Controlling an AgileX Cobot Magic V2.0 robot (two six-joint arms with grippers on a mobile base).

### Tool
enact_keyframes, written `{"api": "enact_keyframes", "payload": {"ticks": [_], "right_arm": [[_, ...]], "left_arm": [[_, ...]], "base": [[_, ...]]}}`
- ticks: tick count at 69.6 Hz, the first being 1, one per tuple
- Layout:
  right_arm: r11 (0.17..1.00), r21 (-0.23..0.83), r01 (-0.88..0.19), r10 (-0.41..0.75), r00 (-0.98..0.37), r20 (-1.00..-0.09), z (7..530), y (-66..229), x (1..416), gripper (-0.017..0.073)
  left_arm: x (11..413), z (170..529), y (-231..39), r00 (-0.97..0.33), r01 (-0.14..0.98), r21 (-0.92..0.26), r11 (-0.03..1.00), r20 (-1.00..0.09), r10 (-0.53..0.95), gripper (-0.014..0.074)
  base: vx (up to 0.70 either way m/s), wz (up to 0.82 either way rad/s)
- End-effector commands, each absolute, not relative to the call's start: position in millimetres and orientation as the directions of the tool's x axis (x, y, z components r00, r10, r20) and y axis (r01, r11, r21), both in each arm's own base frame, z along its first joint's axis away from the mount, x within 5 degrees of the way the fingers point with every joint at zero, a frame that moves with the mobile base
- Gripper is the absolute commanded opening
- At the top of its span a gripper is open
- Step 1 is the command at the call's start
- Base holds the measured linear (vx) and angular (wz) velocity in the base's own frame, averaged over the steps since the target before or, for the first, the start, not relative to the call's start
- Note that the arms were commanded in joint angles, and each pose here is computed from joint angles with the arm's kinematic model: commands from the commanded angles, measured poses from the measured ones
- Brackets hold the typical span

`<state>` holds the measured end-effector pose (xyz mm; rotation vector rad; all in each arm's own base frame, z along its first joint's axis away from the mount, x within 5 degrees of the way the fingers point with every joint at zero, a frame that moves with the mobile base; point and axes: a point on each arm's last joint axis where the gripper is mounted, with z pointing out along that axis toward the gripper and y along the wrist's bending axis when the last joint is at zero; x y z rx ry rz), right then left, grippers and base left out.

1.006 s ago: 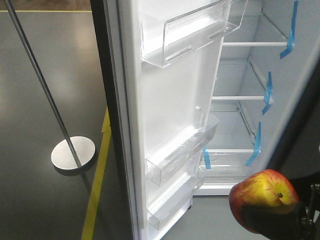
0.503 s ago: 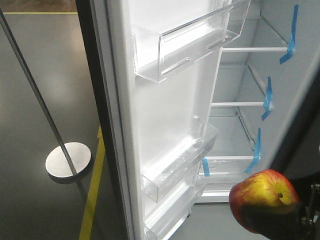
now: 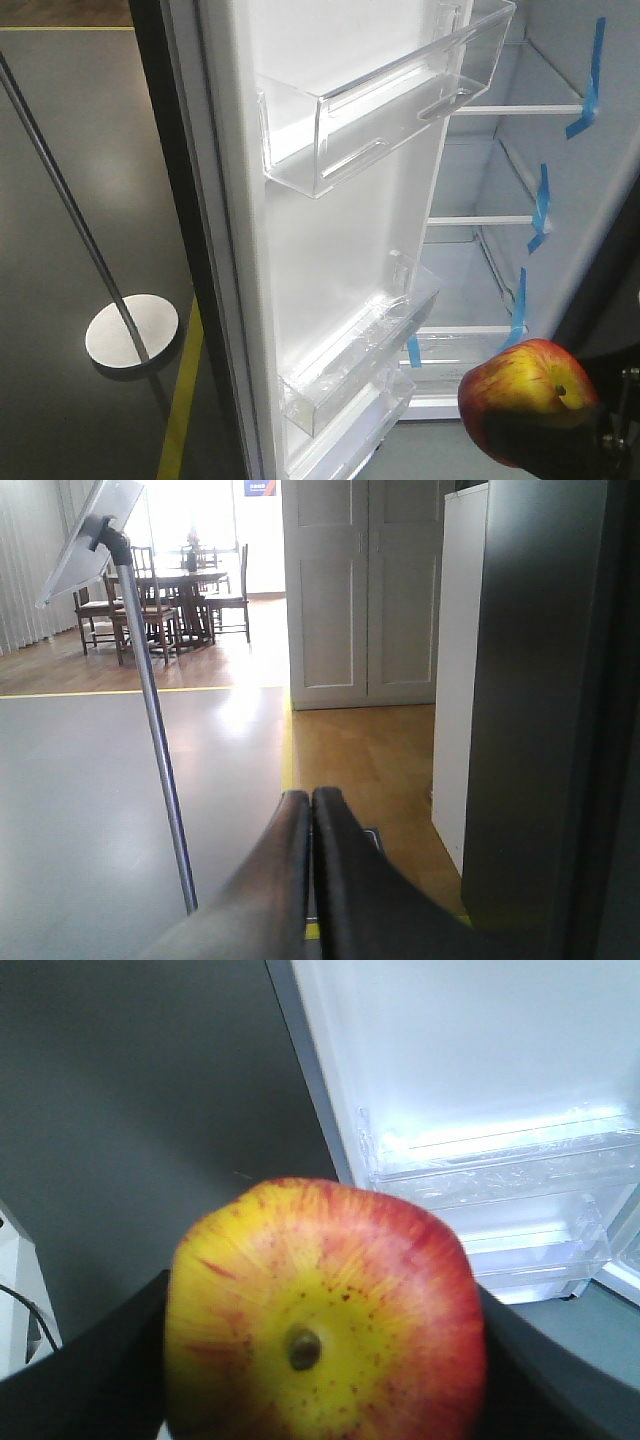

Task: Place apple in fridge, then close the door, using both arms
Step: 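Drive up close to the refrigerator door bins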

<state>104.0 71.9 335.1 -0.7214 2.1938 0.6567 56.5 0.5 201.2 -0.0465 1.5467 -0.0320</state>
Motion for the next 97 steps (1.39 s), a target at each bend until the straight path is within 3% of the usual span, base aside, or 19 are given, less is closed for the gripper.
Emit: {"api": "enact_keyframes", "payload": {"ticks": [1, 97], "right_arm": [[0.715, 0.236, -0.658, -0.234, -0.544, -0.806, 348.0, 73.1, 105.9, 0.0317], [0.715, 0.236, -0.658, -0.234, -0.544, -0.806, 348.0, 73.1, 105.9, 0.0317]], "left_arm": [[55.7, 204.2, 0.6, 0.097, -0.004, -0.058, 0.998, -0.994, -0.057, -0.0006], [55.7, 204.2, 0.6, 0.097, -0.004, -0.058, 0.998, -0.994, -0.057, -0.0006]], "base": [[0.08, 0.00], [0.02, 0.00]]}}
